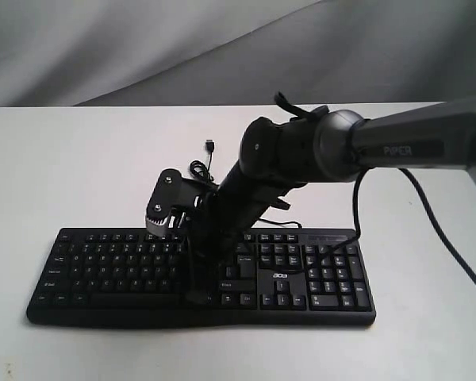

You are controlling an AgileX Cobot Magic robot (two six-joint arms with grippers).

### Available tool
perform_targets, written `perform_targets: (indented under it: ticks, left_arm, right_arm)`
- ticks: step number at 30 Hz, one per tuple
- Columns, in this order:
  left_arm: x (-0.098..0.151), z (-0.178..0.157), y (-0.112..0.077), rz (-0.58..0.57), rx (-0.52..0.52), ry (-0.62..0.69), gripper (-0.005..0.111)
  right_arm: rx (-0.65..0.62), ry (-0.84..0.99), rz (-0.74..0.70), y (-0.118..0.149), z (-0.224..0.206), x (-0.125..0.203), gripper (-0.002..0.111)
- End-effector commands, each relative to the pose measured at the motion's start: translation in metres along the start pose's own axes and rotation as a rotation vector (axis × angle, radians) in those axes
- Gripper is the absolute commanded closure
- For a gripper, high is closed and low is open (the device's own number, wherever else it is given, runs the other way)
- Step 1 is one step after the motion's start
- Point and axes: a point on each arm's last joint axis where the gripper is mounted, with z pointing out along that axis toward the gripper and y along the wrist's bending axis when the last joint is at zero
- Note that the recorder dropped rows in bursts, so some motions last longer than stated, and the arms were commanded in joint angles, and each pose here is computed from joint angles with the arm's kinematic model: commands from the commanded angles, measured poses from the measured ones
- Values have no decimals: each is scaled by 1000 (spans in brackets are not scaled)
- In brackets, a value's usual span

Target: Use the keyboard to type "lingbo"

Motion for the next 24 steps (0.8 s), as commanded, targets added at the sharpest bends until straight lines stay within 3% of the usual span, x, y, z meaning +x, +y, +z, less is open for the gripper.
perform_targets:
  ticks: [1, 13, 24]
  left_arm:
    - [1, 0, 0, -6, 1, -6, 106]
    - [1, 0, 0, -6, 1, -6, 106]
    - [1, 0, 0, -6, 1, -6, 106]
  right_arm:
    - [13, -13, -23, 4, -10, -5, 108]
    - [112, -89, -31, 3, -17, -22, 108]
    - [78, -46, -11, -5, -4, -27, 108]
